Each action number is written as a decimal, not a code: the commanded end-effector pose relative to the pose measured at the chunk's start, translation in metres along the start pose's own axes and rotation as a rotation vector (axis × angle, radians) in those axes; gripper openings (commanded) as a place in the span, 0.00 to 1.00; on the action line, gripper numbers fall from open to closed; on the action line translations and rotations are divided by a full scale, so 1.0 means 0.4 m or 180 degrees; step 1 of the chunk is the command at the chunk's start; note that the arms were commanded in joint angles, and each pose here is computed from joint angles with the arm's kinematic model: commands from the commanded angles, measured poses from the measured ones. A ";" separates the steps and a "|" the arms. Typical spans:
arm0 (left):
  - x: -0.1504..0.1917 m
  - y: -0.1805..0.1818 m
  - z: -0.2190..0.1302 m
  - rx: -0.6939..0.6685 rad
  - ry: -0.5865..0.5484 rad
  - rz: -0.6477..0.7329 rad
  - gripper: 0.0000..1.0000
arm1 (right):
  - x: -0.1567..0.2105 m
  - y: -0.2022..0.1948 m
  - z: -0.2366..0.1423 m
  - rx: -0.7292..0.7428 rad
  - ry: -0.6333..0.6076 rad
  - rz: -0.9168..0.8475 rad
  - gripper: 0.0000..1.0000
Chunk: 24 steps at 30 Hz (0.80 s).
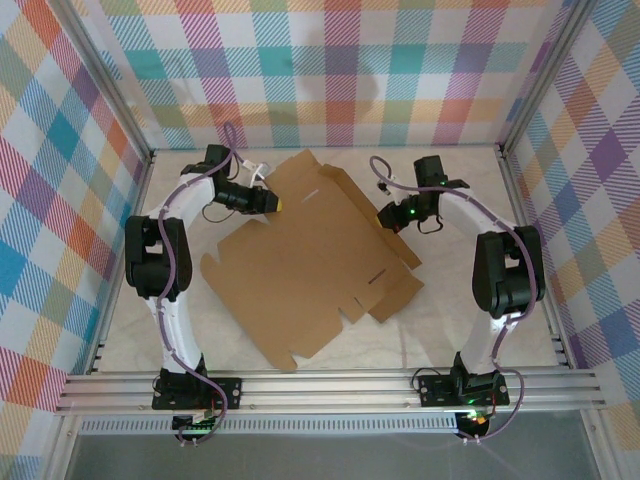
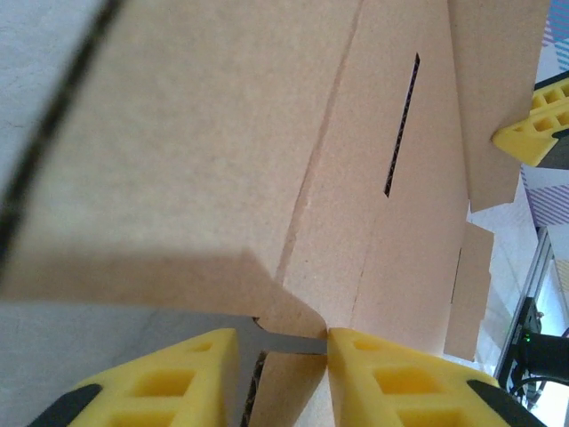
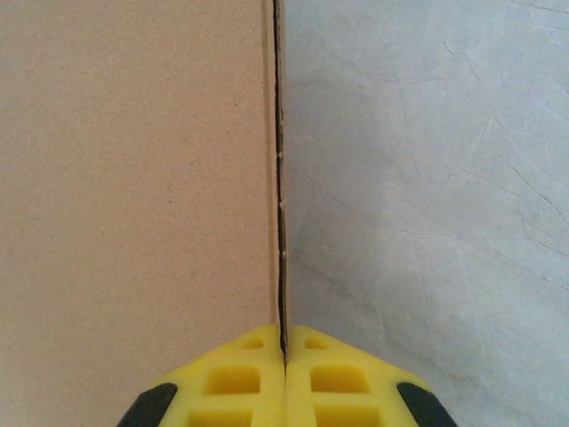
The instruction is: Fold the paper box
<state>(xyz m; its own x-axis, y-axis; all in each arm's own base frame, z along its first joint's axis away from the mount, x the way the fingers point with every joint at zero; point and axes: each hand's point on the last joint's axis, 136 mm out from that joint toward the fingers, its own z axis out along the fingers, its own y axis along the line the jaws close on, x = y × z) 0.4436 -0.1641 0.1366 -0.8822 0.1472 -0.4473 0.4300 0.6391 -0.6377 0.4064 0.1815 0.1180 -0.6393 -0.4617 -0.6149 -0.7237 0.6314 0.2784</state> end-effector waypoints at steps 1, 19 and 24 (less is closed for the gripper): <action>-0.004 -0.028 -0.041 0.0084 -0.0047 0.0075 0.34 | -0.020 0.006 0.001 -0.0078 -0.0023 -0.0086 0.00; 0.005 -0.039 -0.076 0.0109 -0.0058 0.0086 0.28 | -0.013 -0.003 0.013 -0.0077 0.0028 -0.0050 0.00; 0.008 -0.044 -0.078 0.0127 -0.0049 0.0089 0.18 | -0.013 -0.006 0.017 -0.0083 0.0042 -0.0034 0.00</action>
<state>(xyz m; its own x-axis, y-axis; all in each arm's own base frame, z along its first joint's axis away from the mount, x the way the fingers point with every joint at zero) 0.4345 -0.1532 0.1444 -0.8823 0.1553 -0.4443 0.4352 0.6288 -0.6444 0.4083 0.1816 0.1092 -0.6574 -0.4678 -0.5908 -0.7157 0.6330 0.2951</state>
